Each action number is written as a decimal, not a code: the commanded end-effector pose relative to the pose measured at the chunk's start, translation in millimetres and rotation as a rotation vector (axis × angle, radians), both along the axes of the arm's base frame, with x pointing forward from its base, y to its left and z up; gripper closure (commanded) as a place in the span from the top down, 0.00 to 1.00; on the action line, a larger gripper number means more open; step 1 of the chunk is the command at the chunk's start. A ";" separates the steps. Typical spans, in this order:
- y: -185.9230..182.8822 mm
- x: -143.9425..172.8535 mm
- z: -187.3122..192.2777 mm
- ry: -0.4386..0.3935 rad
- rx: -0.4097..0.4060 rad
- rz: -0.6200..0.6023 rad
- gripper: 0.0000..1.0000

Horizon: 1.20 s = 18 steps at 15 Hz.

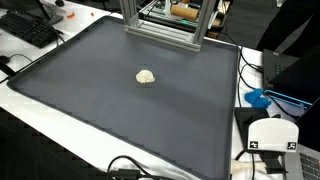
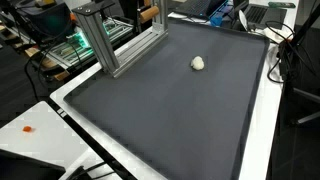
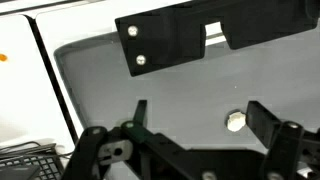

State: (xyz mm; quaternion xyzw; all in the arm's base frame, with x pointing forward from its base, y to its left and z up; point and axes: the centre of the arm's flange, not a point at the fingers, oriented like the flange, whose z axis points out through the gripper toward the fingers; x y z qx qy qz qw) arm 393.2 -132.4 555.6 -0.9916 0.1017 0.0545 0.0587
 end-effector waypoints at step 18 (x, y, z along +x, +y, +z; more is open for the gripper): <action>230.8 -72.0 -31.9 -0.138 -0.036 0.228 1.00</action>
